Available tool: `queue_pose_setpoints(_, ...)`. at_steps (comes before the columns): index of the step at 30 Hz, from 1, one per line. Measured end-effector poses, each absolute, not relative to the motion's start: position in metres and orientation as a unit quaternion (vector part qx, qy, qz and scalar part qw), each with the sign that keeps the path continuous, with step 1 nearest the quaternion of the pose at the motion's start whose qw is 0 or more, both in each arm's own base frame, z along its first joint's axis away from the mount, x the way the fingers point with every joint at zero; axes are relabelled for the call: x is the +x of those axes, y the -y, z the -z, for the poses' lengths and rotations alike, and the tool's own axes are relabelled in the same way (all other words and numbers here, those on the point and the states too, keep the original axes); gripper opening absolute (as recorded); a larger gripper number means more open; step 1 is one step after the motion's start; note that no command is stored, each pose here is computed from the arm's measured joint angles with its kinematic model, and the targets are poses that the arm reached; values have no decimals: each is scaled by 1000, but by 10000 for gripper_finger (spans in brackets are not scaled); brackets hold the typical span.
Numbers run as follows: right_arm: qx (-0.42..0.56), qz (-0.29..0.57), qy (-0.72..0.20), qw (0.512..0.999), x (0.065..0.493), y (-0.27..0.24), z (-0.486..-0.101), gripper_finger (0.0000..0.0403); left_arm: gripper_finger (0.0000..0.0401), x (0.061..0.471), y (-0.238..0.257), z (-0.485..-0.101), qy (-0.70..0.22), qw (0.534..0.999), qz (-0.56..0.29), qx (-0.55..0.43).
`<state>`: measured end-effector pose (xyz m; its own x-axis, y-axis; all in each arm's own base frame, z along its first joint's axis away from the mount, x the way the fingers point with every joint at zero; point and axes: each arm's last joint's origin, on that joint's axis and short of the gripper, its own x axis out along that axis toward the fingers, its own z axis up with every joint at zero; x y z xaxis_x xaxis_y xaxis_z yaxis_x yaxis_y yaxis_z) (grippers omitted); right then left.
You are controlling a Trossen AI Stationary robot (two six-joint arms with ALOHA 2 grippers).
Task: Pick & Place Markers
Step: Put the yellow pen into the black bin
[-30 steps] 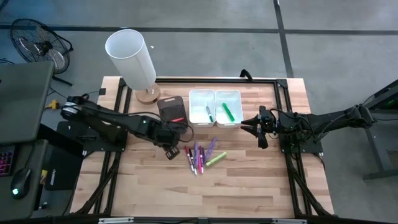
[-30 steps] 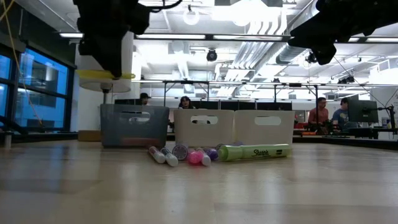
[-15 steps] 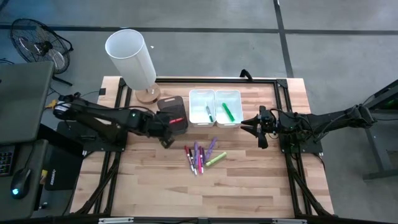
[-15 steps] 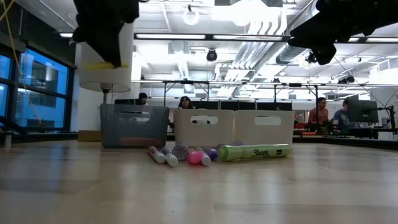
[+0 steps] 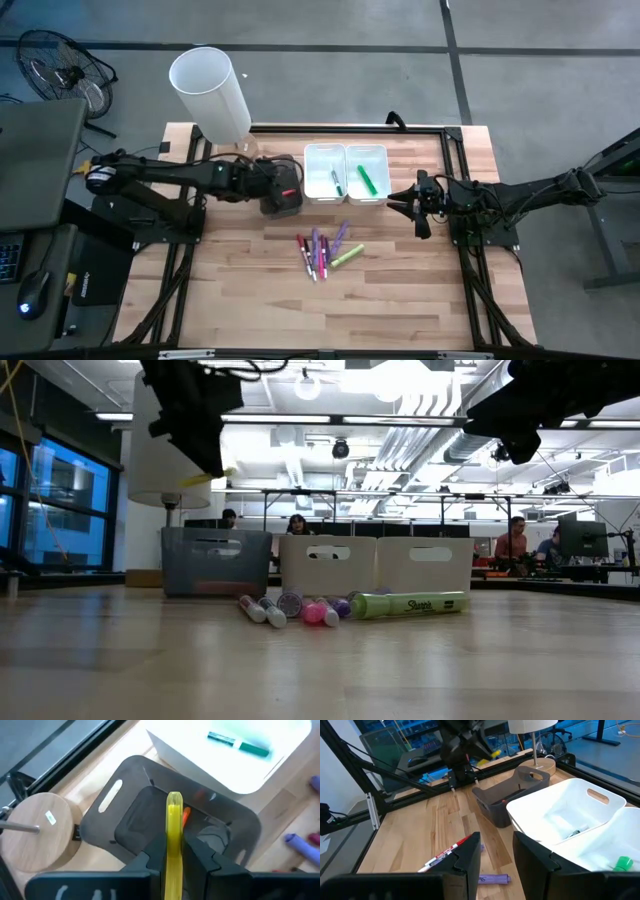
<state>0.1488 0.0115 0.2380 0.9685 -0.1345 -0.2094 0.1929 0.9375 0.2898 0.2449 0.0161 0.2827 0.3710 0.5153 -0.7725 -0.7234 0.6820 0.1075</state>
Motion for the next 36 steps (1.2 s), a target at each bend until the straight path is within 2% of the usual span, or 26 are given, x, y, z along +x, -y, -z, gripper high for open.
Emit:
queue_pose_setpoints(15,156,83,-94,980,149,-12,-238,103,38,252,-39,-244,-443,855,-268,-10)
queue_pose_setpoints(27,156,84,-94,980,149,-11,-238,103,38,242,-46,-205,-439,865,-242,-32)
queue_pose_setpoints(36,156,83,-93,980,149,-12,-238,103,38,227,-53,-198,-410,884,-223,-38)
